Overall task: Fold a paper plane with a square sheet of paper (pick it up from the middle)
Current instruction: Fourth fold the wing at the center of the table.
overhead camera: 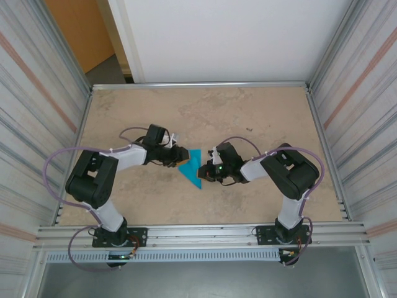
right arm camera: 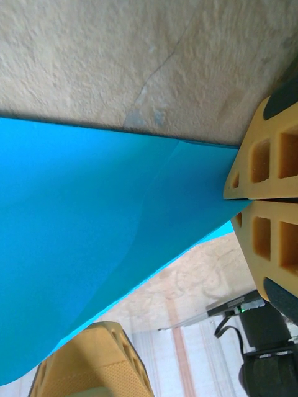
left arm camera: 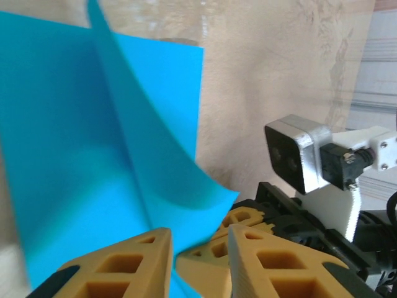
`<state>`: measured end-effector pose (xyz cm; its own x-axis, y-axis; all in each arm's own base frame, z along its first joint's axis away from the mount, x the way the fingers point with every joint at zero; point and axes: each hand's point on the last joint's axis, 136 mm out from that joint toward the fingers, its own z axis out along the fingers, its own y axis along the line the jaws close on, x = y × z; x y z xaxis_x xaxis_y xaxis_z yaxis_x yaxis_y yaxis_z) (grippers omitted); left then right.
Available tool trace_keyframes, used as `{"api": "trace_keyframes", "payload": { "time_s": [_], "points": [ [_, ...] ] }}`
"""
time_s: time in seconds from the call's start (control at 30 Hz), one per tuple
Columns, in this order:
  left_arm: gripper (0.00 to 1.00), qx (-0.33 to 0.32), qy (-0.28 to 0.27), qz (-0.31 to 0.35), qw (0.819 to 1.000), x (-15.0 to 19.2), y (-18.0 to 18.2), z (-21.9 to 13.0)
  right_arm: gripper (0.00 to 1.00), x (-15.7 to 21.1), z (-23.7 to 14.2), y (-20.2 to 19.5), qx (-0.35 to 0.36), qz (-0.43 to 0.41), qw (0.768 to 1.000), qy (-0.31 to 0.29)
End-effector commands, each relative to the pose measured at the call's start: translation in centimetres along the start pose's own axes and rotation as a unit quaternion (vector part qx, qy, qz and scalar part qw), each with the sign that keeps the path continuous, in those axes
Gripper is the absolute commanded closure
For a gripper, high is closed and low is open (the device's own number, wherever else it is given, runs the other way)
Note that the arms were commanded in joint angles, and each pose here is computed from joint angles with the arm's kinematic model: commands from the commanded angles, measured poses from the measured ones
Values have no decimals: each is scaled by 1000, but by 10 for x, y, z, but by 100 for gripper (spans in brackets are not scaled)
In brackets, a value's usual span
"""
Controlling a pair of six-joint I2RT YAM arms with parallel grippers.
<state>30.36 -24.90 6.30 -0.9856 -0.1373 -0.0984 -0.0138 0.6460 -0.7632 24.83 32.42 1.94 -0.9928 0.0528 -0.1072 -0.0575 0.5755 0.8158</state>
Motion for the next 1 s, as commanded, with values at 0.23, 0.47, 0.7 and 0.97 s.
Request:
{"api": "trace_keyframes", "payload": {
  "time_s": [0.23, 0.47, 0.7, 0.97],
  "points": [
    [73, -16, -11, -3, 1000, 16, 8, -3, 94, 27, -13, -22, -2, -44, 991, 130],
    [68, -37, 7, 3, 999, 22, 7, 13, 93, 20, -21, -17, -11, -48, 990, 130],
    [57, -80, 20, 4, 997, 27, 13, 21, 91, 16, -20, -19, -6, -37, 993, 116],
    [50, -171, 39, 4, 985, 34, 30, 26, 88, 12, -20, -20, 2, -30, 994, 102]
  ]
}}
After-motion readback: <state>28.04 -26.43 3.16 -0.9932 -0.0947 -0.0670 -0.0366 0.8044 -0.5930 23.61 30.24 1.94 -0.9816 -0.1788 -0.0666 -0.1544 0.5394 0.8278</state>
